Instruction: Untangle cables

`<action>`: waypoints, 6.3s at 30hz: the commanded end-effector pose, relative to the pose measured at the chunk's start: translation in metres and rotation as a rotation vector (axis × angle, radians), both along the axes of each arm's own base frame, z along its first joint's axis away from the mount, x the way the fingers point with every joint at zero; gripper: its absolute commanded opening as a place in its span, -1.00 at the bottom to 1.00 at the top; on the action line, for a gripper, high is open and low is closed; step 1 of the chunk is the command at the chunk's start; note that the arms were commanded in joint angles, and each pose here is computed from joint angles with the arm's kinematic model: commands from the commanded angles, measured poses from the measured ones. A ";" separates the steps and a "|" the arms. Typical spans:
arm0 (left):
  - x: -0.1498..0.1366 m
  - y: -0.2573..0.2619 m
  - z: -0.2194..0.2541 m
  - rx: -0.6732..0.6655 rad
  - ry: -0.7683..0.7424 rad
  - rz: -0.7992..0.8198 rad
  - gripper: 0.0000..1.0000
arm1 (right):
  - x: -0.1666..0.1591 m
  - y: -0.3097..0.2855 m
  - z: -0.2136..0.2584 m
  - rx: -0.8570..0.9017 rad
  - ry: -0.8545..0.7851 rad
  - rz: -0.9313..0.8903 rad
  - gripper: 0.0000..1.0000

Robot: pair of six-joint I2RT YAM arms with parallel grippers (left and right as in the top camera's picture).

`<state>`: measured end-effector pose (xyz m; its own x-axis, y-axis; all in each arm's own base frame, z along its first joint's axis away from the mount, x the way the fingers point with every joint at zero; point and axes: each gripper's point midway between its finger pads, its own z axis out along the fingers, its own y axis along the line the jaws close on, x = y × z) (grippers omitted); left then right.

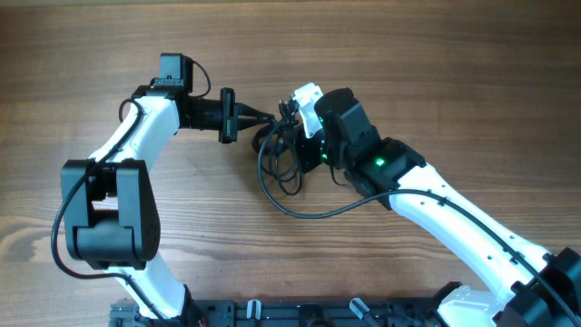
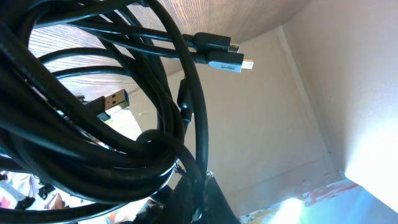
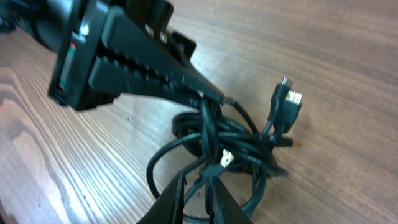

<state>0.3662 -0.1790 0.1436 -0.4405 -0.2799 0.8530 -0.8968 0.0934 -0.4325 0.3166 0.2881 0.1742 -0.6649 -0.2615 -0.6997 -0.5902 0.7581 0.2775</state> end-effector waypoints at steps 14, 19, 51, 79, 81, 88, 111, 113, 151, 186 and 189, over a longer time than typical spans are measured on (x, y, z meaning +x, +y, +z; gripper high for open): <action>-0.006 -0.004 0.018 -0.078 0.073 -0.007 -0.92 | 0.003 0.026 -0.026 -0.066 -0.065 0.145 -0.43; -0.006 -0.004 0.018 -0.078 0.073 -0.007 -0.92 | 0.009 0.025 -0.023 -0.072 -0.100 0.130 -0.44; -0.001 0.001 0.002 0.014 0.135 0.046 -0.92 | -0.018 0.000 -0.029 -0.156 0.001 0.132 -0.91; 0.002 0.019 -0.004 0.040 0.180 0.097 -0.91 | -0.046 -0.007 0.033 -0.100 -0.133 0.219 -0.49; -0.001 0.019 -0.005 0.042 0.202 0.097 -0.92 | -0.039 -0.002 0.023 -0.131 -0.140 0.212 -0.48; -0.005 0.017 -0.005 0.043 0.224 0.091 -0.92 | -0.001 0.009 0.001 -0.226 -0.255 0.173 -0.48; -0.020 0.010 -0.005 0.041 0.368 0.088 -0.92 | -0.004 0.031 -0.017 -0.169 -0.214 0.242 -0.53; -0.020 0.010 -0.005 0.040 0.369 0.088 -0.92 | -0.005 0.030 -0.019 -0.177 -0.205 0.247 -0.53; -0.021 0.014 -0.011 0.070 0.407 0.109 -0.91 | 0.001 0.004 -0.044 -0.302 -0.139 0.129 -0.91; -0.016 0.025 -0.013 0.079 0.409 0.142 -0.91 | -0.006 0.024 -0.058 -0.102 0.041 0.184 -0.42; -0.016 0.025 -0.013 0.079 0.409 0.142 -0.92 | -0.001 0.028 -0.063 -0.098 0.033 0.182 -0.44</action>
